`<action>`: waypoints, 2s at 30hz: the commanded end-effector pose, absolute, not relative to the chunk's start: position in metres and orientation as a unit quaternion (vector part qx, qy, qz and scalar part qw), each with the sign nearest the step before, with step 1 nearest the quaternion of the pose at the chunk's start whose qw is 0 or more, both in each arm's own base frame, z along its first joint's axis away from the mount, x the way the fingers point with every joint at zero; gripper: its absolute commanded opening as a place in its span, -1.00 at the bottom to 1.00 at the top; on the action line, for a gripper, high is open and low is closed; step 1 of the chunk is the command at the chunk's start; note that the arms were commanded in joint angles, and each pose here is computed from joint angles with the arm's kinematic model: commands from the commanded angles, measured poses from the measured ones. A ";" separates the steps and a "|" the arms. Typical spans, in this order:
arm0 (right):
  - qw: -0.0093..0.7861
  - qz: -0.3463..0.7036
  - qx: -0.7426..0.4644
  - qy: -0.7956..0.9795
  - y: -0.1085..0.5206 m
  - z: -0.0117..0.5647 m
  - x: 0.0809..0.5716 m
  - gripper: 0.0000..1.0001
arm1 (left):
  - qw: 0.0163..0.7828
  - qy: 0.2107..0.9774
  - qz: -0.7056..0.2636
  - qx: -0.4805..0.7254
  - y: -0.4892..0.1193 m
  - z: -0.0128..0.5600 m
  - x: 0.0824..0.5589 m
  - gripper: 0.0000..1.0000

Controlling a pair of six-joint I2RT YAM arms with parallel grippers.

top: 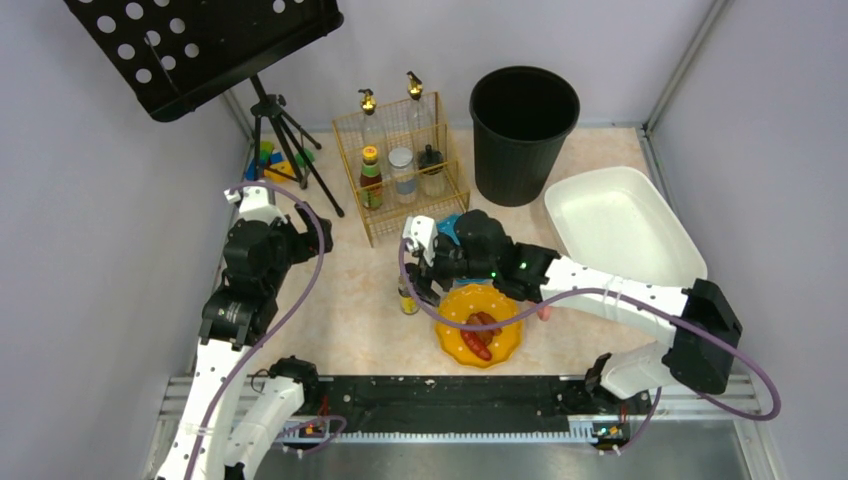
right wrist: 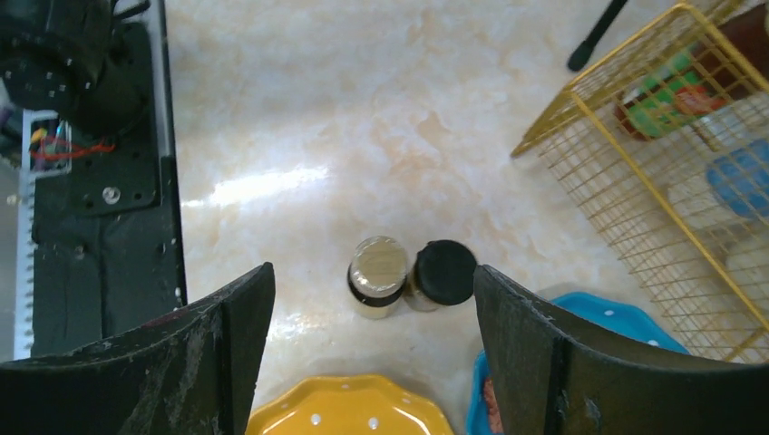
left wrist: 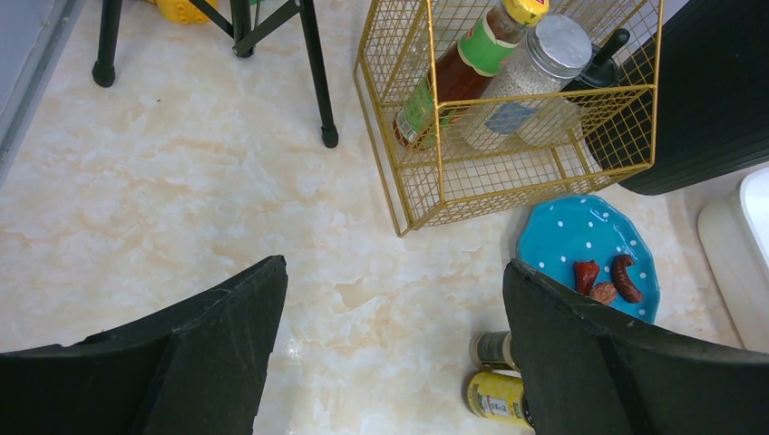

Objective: Clear the kitchen counter

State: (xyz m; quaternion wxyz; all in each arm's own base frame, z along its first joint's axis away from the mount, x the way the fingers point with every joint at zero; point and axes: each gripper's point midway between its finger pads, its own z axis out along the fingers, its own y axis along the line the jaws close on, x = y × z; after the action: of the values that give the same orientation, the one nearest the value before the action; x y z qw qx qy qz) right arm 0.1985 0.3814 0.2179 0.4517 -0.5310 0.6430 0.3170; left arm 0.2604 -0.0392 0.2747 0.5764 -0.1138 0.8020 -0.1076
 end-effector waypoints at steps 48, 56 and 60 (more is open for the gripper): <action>0.454 0.328 -0.569 0.602 0.417 0.156 0.198 -0.15 | 0.589 0.792 -0.114 -0.112 -0.040 0.283 0.264 0.86; 0.450 0.327 -0.568 0.606 0.418 0.153 0.198 -0.19 | 0.588 0.792 -0.115 -0.112 -0.041 0.283 0.265 0.86; 0.445 0.327 -0.568 0.611 0.418 0.150 0.199 -0.23 | 0.590 0.792 -0.114 -0.112 -0.040 0.284 0.264 0.86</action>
State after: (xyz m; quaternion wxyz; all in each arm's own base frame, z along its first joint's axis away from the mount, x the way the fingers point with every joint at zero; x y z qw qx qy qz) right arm 0.1992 0.4118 0.1502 0.4446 -0.5718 0.6117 0.3181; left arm 0.2600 -0.0399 0.2752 0.5768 -0.1125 0.8017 -0.1097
